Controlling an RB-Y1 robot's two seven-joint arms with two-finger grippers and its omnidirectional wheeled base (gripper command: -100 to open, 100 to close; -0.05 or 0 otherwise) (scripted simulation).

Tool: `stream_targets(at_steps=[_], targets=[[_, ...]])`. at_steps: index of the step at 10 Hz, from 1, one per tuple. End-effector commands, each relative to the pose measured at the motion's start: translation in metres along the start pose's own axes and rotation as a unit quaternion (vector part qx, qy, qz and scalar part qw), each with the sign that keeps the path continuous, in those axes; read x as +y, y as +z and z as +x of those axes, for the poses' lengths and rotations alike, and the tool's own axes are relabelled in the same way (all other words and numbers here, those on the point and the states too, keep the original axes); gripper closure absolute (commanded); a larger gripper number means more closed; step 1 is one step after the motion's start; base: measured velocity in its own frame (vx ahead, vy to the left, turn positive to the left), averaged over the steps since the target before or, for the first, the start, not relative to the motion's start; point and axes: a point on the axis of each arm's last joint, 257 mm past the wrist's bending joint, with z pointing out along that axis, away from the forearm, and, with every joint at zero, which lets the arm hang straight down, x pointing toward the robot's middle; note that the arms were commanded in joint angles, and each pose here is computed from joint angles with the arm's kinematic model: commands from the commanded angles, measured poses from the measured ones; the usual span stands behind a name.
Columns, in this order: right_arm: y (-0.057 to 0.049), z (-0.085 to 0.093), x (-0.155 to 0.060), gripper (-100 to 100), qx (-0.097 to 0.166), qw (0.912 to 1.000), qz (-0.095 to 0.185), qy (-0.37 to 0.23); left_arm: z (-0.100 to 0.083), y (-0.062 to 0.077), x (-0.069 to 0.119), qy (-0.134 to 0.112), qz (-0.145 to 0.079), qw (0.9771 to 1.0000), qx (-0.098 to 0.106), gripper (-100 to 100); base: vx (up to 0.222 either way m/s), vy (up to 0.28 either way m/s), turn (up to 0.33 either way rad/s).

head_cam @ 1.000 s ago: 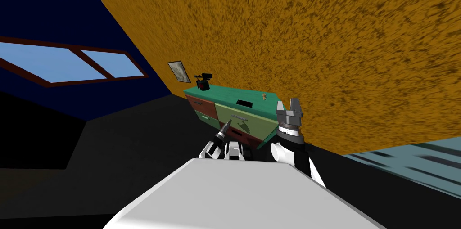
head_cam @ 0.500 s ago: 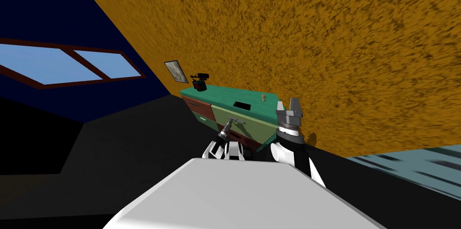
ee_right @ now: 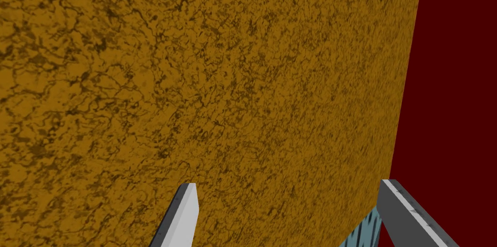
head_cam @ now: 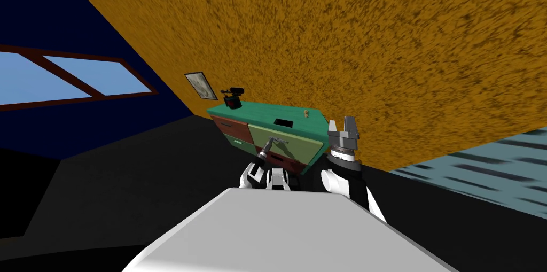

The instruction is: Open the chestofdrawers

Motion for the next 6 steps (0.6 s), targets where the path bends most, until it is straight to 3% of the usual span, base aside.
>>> stream_targets(at_steps=[1, 2, 3, 6], targets=[[0.0, 0.0, 0.0, 0, 0.0, 1.0, 0.0, 0.0, -0.023, 0.011, 0.014, 0.009, -0.008, 0.9998, -0.018, -100, -0.064, 0.026, -0.279], [0.0, 0.0, 0.0, 0, 0.0, 1.0, 0.0, 0.0, -0.025, 0.014, 0.018, 0.01, -0.011, 0.9997, -0.018, -100, -0.07, 0.014, -0.112], [0.0, 0.0, 0.0, 0, 0.0, 1.0, 0.0, 0.0, -0.043, 0.021, 0.022, 0.014, -0.012, 0.9992, -0.034, -100, -0.099, 0.004, -0.222], [0.0, 0.0, 0.0, 0, 0.0, 1.0, 0.0, 0.0, -0.068, 0.037, 0.035, 0.019, -0.023, 0.9982, -0.053, -100, -0.092, 0.007, -0.148]])
